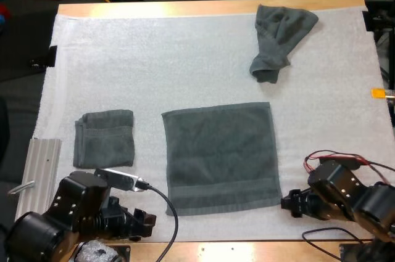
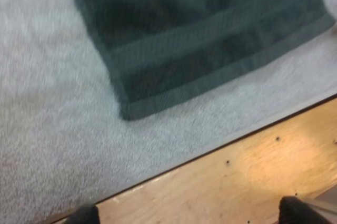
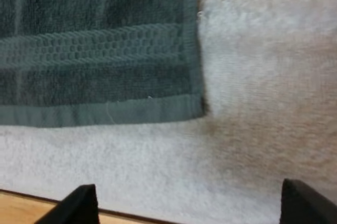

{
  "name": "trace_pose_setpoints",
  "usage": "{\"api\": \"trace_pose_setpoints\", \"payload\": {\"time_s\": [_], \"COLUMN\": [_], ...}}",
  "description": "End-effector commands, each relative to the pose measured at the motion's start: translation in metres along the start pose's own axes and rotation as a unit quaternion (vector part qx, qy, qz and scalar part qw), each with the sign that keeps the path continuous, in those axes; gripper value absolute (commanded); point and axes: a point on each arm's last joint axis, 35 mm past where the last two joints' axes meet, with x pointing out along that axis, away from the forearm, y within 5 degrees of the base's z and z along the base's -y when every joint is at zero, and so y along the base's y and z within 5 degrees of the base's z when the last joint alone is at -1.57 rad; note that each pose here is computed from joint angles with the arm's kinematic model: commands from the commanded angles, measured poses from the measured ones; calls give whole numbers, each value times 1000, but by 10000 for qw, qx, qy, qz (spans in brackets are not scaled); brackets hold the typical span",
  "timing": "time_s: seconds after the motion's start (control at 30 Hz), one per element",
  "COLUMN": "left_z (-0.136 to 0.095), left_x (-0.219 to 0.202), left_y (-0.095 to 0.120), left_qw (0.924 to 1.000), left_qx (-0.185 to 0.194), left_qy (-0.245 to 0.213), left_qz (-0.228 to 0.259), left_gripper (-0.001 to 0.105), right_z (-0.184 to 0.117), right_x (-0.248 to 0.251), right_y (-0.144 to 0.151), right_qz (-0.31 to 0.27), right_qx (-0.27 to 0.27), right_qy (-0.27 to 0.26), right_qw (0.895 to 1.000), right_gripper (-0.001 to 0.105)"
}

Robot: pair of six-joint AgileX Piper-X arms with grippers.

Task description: Pick towel from pile, fold and stack

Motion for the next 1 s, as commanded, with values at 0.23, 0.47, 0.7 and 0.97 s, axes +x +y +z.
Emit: {"api": "trace_pose_setpoints", "payload": {"time_s": [0.23,0.47,0.7,0.97], "left_z": [-1,-1,-1,-1], "left_x": [1,1,1,1], "left_y": [0,-1,-1,-1], "left_qw": [10000,9998,9998,9998], "left_qx": [-54,-44,-35,-14], "left_qy": [28,75,81,86], "left_qz": [-48,-174,-185,-194], "left_gripper": [66,66,66,66], "right_z": [-18,-31,-39,-44], "right_x": [50,81,99,105], "right_y": [-10,-17,-23,-27], "right_qz": [518,1001,1386,1354], "right_qx": [774,1546,2206,2496], "right_qy": [-51,-341,-700,-858], "right_qw": [9956,9823,9629,9550], "right_gripper": [67,67,67,67]}}
